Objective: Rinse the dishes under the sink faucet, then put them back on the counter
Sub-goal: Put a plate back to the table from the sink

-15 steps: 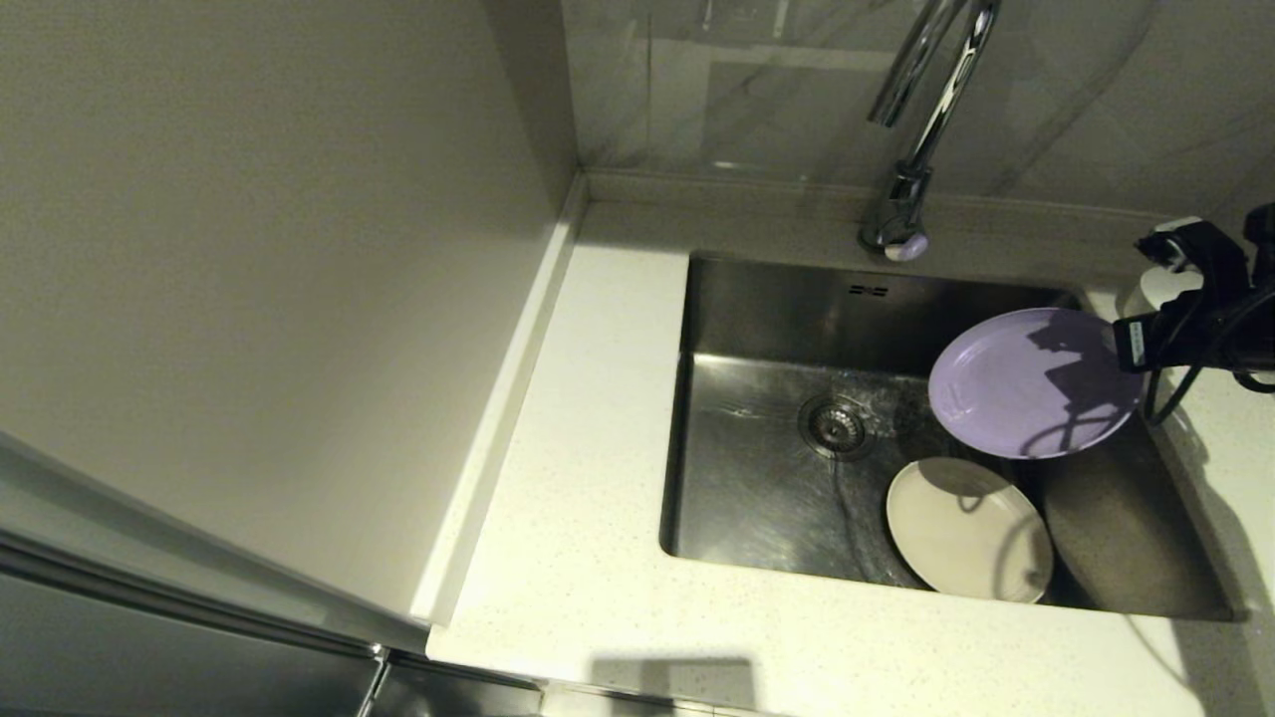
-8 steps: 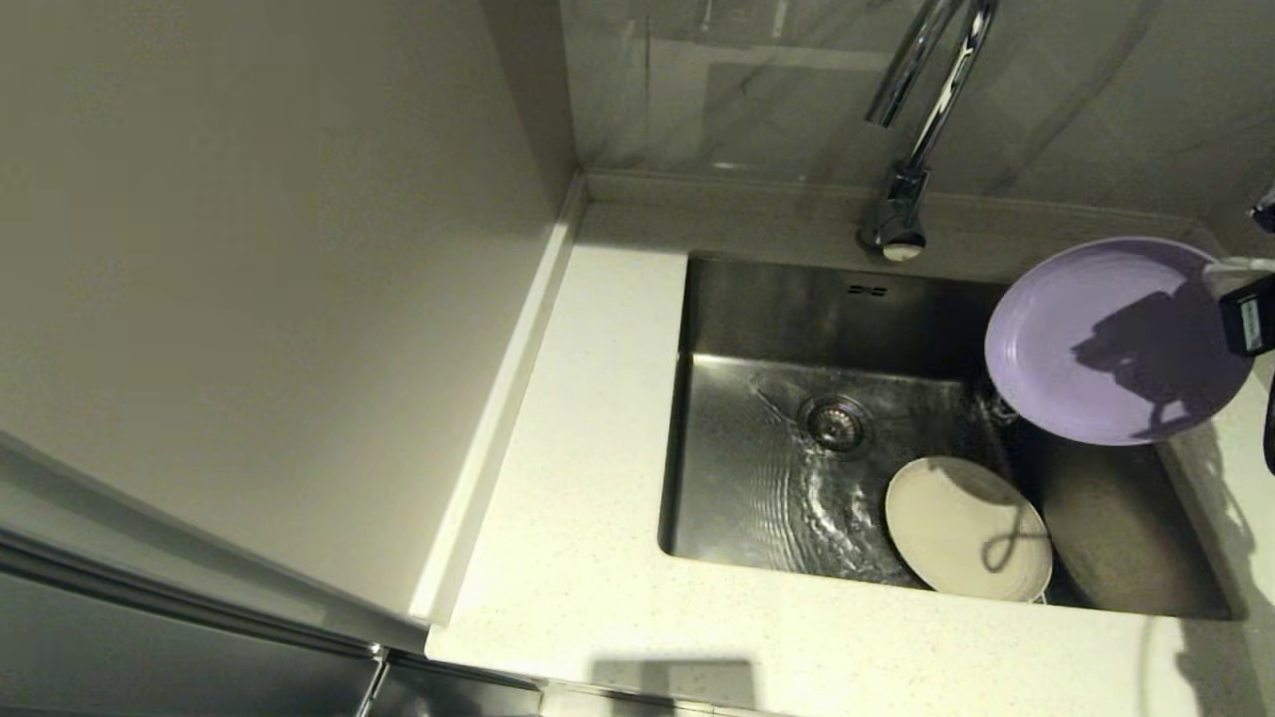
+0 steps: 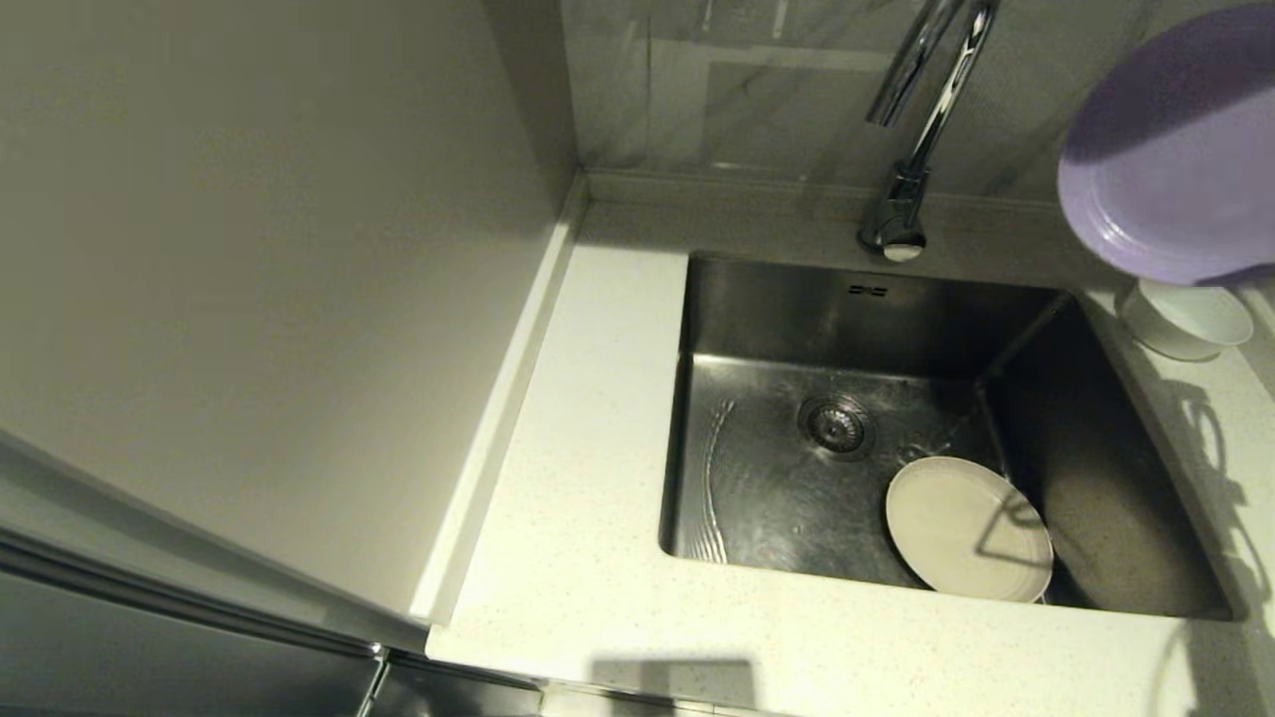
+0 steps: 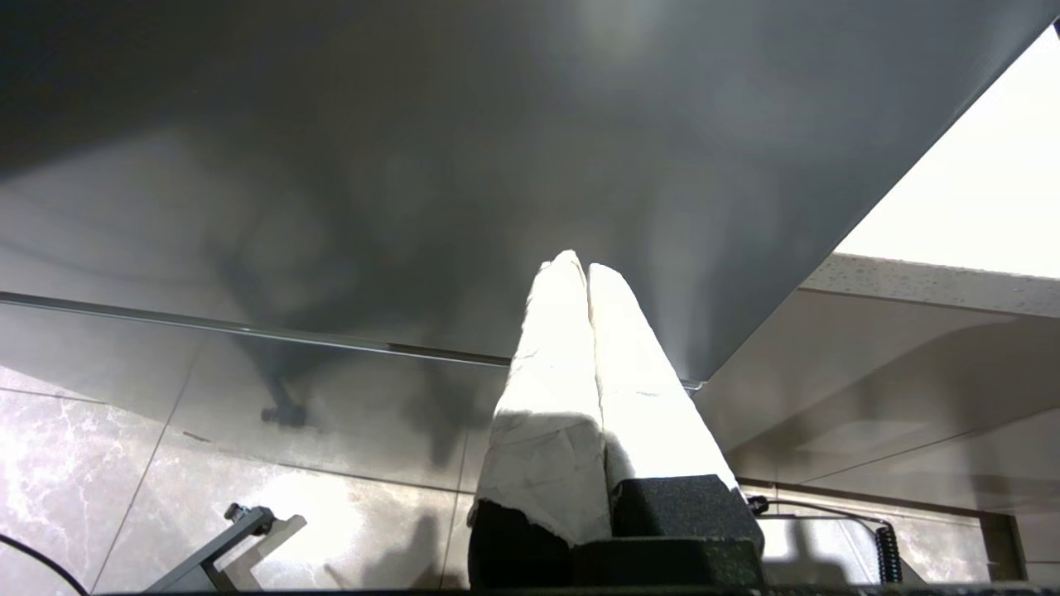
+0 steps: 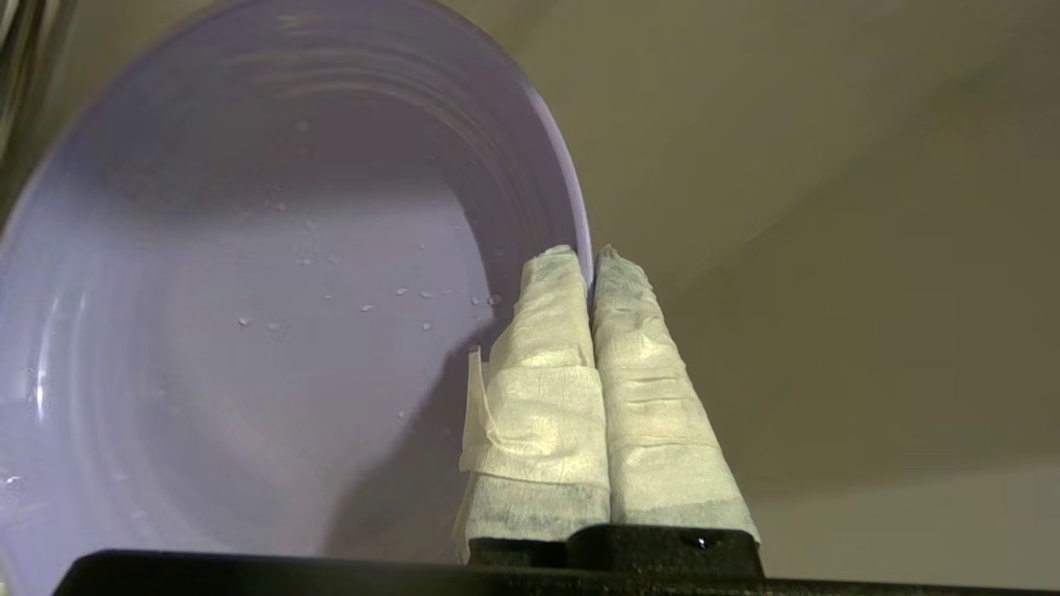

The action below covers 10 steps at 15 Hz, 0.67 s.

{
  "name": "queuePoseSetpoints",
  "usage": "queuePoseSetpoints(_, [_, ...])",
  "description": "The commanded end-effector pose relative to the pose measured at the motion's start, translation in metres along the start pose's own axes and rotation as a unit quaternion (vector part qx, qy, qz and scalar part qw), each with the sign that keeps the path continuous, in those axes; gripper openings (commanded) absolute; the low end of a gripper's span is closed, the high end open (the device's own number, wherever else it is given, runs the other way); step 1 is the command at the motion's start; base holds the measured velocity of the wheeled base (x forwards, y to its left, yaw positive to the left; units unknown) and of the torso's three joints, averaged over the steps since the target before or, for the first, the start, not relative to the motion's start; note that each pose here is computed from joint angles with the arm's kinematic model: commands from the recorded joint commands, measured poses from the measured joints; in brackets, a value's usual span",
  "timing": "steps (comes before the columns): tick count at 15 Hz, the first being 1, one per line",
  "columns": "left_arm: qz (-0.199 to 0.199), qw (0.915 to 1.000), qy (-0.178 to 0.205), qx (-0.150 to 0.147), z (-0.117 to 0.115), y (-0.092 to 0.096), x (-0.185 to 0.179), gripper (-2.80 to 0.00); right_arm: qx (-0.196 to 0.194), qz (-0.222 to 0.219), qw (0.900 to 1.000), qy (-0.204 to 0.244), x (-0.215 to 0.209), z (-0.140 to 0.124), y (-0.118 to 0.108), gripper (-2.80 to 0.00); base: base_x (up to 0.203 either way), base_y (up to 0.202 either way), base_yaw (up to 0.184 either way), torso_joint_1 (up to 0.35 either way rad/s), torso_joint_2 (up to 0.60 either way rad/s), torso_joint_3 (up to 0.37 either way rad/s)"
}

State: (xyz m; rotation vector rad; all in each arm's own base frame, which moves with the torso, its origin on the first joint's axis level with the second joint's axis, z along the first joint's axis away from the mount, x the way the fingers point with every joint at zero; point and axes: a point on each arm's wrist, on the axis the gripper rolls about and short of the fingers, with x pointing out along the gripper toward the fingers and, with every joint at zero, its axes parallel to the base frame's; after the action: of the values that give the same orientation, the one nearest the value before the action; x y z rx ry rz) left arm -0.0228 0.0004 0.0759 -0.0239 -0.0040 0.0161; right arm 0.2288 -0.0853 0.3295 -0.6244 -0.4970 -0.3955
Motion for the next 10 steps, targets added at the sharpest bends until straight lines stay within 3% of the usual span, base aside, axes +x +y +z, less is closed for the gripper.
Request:
queuePoseSetpoints(1, [0.000,1.0000,-0.001,0.000,0.000,0.000,0.000,-2.80,0.046,-0.034,0.997,-0.043,-0.003,0.014,-0.008,-2.80,0.000,0.000,0.000,0.000,0.00,0.000])
queuePoseSetpoints(5, [0.000,1.0000,-0.001,0.000,0.000,0.000,0.000,-2.80,0.056,0.022,0.995,0.076,-0.056,-0.030,0.023,-2.80,0.000,0.000,0.000,0.000,0.00,0.000])
queuePoseSetpoints(6, [0.000,1.0000,-0.001,0.000,0.000,0.000,0.000,-2.80,0.057,0.029,0.994,0.088,-0.062,-0.034,0.026,-2.80,0.000,0.000,0.000,0.000,0.00,0.000])
queuePoseSetpoints(8, [0.000,1.0000,-0.001,0.000,0.000,0.000,0.000,-2.80,0.057,0.025,0.995,0.078,-0.054,-0.025,0.021,-2.80,0.000,0.000,0.000,0.000,0.00,0.000])
queuePoseSetpoints(10, [0.000,1.0000,-0.001,0.000,0.000,0.000,0.000,-2.80,0.060,-0.002,0.998,0.037,-0.022,0.009,-0.001,-2.80,0.000,0.000,0.000,0.000,0.00,0.000])
